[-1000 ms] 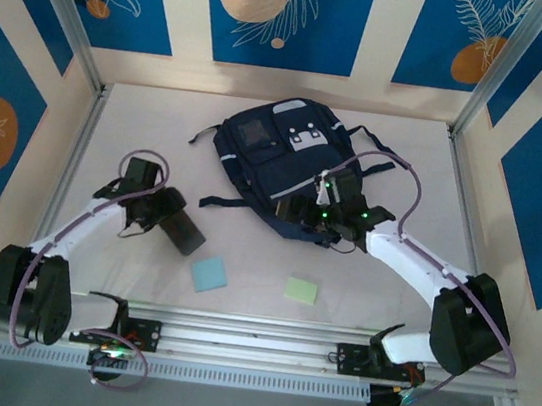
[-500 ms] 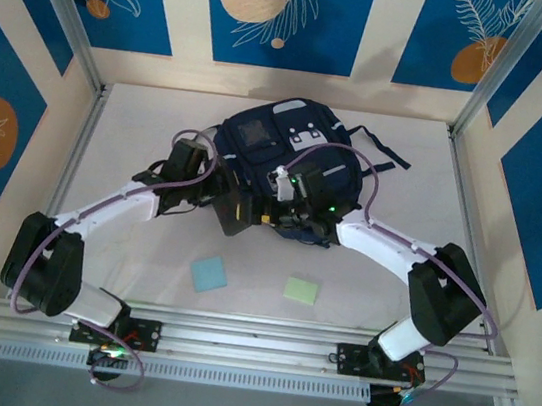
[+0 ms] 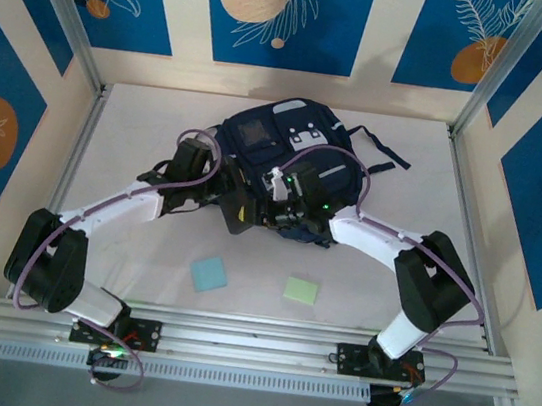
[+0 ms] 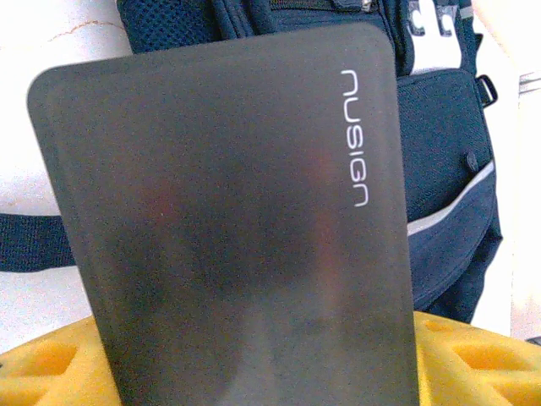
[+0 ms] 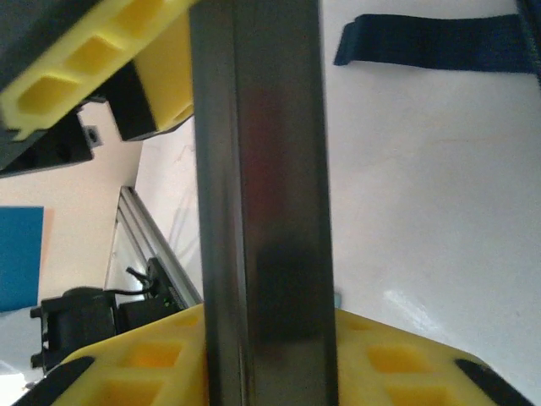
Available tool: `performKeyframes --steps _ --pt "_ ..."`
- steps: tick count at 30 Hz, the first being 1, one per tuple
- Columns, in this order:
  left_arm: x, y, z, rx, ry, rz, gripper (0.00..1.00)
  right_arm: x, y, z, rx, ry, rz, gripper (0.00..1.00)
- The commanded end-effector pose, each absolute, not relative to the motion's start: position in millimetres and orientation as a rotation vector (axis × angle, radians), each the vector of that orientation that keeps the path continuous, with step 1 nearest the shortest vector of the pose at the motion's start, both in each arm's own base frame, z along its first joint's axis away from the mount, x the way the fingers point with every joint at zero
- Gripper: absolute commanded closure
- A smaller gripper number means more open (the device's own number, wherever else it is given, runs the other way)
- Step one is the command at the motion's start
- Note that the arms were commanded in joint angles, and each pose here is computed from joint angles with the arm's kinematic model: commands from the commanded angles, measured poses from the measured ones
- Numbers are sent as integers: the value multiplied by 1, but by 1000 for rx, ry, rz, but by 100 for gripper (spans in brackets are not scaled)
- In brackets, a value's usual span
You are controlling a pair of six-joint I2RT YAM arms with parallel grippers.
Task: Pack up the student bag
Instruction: Pass the pencil case.
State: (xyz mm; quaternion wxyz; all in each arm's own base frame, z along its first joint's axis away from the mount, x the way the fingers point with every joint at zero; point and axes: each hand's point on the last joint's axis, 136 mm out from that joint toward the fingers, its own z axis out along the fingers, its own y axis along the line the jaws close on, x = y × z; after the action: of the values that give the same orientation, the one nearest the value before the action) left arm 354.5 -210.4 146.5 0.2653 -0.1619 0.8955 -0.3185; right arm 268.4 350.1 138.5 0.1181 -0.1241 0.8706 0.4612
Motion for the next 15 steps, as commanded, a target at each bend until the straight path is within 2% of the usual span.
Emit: performKeyframes --steps 1,3,4,9,15 --pt "363 -225 170 -397 2361 -930 23 267 358 157 -418 2484 1443 75" --pt "365 -225 174 -382 2353 -917 2 267 355 160 -413 2475 1477 77" --pt "366 -224 178 -372 2349 -904 0 267 352 161 -407 2470 1494 79" --pt "376 -221 205 -277 2289 -840 0 276 319 158 -296 2481 1480 79" --pt "388 -237 231 -107 2217 -842 0 292 249 152 -66 2492 1328 79"
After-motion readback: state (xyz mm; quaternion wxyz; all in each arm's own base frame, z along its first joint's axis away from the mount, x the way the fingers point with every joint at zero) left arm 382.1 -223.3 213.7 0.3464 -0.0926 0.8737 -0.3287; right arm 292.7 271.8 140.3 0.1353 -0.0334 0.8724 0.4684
